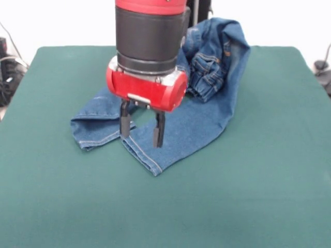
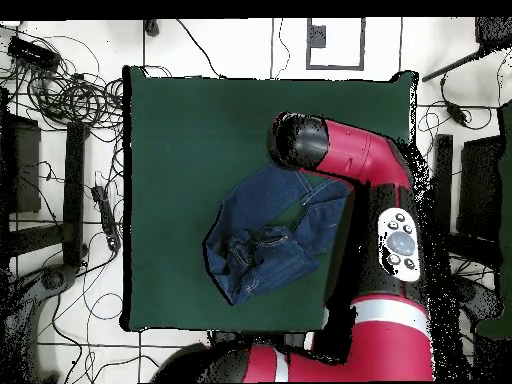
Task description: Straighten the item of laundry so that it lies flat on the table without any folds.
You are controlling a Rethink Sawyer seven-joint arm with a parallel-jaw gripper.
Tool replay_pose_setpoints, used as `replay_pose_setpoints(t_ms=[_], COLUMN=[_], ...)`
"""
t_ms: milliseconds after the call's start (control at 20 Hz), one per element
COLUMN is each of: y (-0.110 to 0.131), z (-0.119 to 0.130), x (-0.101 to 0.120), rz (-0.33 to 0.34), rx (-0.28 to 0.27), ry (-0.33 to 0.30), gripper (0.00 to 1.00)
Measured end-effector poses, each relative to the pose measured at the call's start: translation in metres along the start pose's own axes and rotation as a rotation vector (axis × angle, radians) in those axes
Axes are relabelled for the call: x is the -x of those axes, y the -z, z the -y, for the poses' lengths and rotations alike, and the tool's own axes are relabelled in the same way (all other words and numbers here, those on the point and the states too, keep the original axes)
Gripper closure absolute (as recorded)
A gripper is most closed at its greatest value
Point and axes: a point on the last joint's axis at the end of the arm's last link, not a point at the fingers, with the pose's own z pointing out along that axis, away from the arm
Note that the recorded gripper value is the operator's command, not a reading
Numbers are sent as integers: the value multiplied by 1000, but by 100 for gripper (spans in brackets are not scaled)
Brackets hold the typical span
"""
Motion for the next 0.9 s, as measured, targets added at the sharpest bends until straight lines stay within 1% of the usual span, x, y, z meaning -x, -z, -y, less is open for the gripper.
replay_pose_setpoints(t_ms=[150,400,450,900], y=[-10,-29,-36,-55], z=[-6,-4,-2,16], x=[1,-11,-15,-32], rz=[6,-21,-33,-56], rx=[-3,-12,-15,-27], ry=[18,24,23,14], gripper=[0,0,0,0])
